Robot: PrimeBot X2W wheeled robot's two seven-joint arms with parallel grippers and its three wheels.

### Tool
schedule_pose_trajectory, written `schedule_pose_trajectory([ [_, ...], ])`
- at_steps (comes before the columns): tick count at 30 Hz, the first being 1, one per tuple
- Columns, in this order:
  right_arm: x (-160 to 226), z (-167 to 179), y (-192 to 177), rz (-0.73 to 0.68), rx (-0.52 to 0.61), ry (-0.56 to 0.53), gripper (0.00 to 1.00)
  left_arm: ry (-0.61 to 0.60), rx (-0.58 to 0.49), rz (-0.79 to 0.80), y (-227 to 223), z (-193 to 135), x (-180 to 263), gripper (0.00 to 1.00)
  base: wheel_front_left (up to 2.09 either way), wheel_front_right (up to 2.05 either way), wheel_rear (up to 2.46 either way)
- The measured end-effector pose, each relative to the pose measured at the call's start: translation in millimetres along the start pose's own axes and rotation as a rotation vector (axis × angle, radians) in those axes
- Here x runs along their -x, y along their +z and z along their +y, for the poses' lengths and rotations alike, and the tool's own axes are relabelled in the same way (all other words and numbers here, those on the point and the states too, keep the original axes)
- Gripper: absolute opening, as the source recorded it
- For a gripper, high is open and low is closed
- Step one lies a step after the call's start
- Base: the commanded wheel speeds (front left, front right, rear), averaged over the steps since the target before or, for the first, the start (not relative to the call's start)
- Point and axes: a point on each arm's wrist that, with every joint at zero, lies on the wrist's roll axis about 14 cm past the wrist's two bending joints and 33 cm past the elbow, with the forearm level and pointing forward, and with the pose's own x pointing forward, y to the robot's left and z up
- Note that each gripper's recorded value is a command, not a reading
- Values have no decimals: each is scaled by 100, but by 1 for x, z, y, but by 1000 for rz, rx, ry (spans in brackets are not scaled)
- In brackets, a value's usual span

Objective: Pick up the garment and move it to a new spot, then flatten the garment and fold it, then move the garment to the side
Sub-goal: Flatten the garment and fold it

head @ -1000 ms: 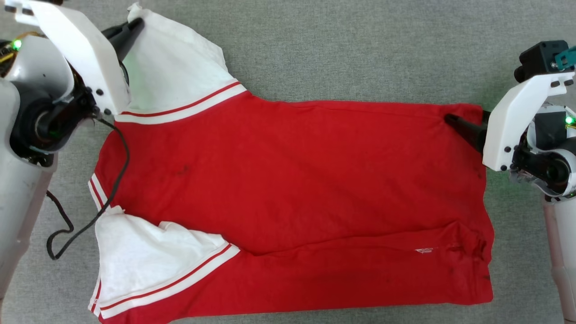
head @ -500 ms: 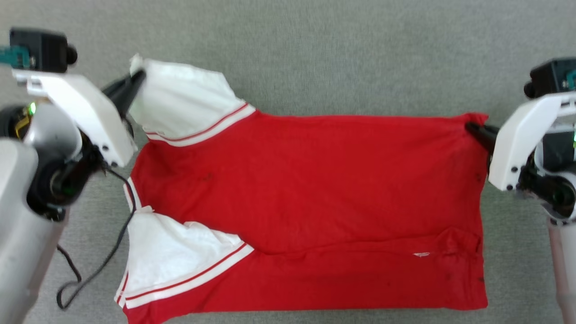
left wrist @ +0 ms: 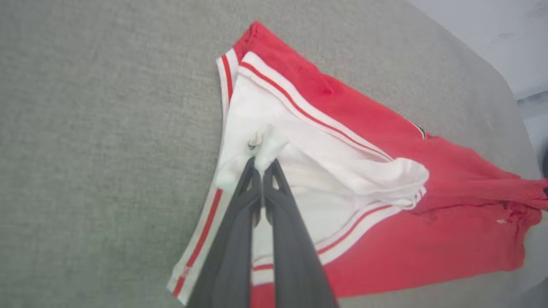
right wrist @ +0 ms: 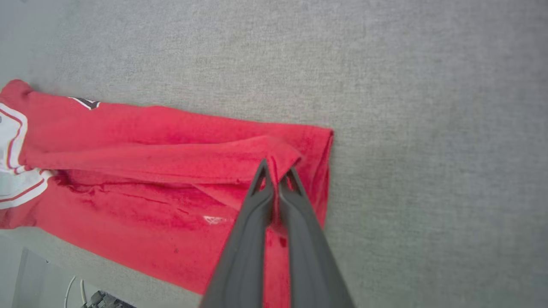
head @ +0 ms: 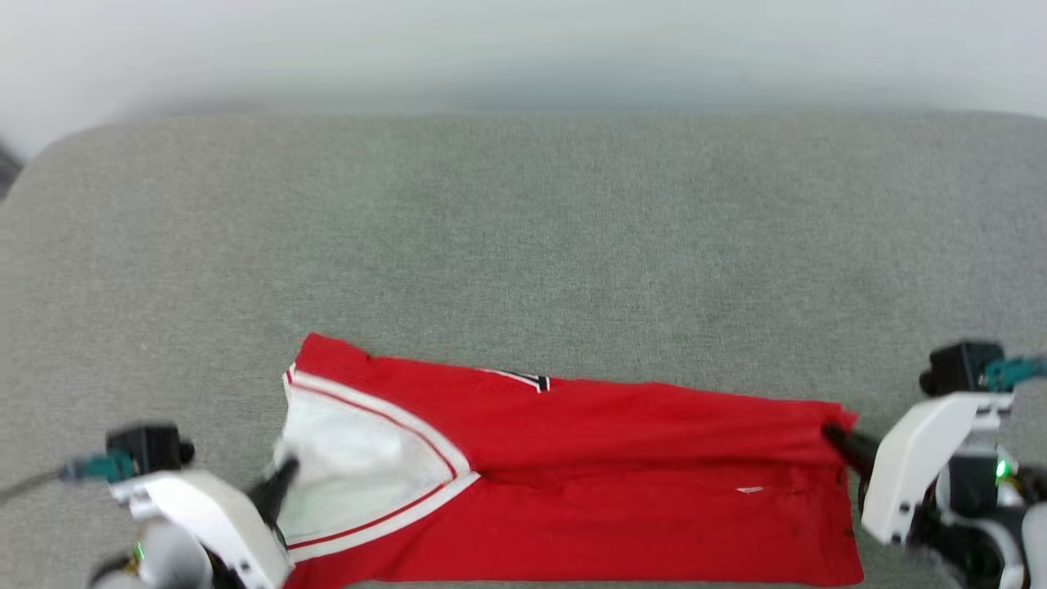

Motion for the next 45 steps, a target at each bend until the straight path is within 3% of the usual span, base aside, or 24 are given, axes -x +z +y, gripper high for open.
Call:
schedule_pose_trajectory([
  [3,3,-2,-25,29,-35,-7,0,20,107,54,-39,4,10,0,0,0,0],
  [4,3,-4,-33,41,-37,-16,4,27,131,67,-49,5,11,18,0,0,0],
  [5,3,-5,-40,53,-44,-18,89,35,152,71,-56,6,11,49,0,0,0],
  [6,2,-4,-45,52,-53,-17,100,42,167,74,-61,8,11,100,0,0,0],
  [12,1,-6,-47,-40,-67,-22,100,55,152,-33,-52,7,2,100,0,0,0],
  [19,29,-11,-6,-245,-34,-27,100,35,15,-281,2,-14,8,100,0,0,0],
  [23,49,-24,9,-282,-17,-61,100,2,-85,-469,45,-37,20,100,0,0,0],
  [32,51,-37,-4,-90,1,-97,100,-8,-265,-729,92,-64,52,100,0,0,0],
  [45,-15,3,-57,195,-58,5,100,14,-314,-775,94,-63,55,100,0,0,0],
])
